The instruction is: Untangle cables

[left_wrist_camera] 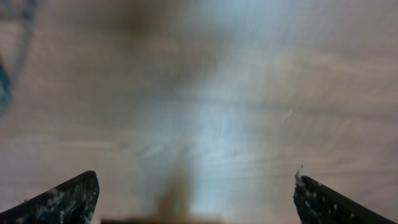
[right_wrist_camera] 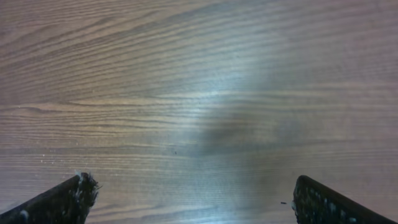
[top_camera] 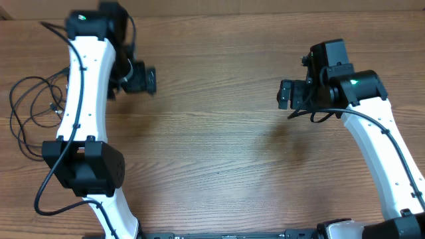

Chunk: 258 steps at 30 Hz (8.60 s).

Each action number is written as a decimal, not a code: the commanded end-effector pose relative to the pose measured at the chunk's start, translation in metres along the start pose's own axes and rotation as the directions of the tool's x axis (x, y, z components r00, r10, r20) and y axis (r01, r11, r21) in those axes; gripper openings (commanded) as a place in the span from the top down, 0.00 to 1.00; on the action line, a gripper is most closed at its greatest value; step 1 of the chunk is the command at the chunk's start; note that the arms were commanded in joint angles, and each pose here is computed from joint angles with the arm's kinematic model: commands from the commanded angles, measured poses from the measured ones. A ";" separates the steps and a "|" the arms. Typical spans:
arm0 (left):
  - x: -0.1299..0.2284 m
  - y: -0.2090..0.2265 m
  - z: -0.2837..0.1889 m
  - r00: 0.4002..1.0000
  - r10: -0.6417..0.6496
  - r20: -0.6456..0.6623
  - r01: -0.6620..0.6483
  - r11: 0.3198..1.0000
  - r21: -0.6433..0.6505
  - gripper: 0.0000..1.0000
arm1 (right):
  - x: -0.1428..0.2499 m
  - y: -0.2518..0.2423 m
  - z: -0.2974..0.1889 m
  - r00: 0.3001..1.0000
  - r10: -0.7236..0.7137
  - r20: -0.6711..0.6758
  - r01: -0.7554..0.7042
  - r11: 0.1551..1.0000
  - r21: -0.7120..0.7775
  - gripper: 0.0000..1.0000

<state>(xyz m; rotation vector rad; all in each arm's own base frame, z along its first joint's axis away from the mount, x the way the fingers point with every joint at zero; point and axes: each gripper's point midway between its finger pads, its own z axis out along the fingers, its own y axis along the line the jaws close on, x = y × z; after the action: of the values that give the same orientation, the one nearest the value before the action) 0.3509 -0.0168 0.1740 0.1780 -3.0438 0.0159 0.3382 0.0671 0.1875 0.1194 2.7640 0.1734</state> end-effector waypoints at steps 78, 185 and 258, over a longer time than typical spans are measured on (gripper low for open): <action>0.176 0.046 -0.072 0.600 -0.185 0.779 0.104 0.983 0.153 0.00 | 0.082 -0.033 -0.056 0.412 0.099 0.906 0.161 0.970 -0.179 0.00; 0.106 -0.001 0.025 -0.056 0.112 0.992 -0.268 0.956 -0.123 0.00 | 0.088 -0.051 -0.022 0.385 -0.101 0.917 0.188 0.982 0.030 0.00; 0.106 -0.001 0.025 -0.055 0.112 0.992 -0.268 0.956 -0.123 0.00 | 0.088 -0.051 -0.022 0.385 -0.101 0.917 0.188 0.982 0.030 0.00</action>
<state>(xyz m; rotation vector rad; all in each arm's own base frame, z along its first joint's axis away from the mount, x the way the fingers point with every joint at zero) 0.2446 -0.0286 0.1587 -0.5150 -4.6098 0.1567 0.2452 0.0238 0.1713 -0.0481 1.5996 0.1148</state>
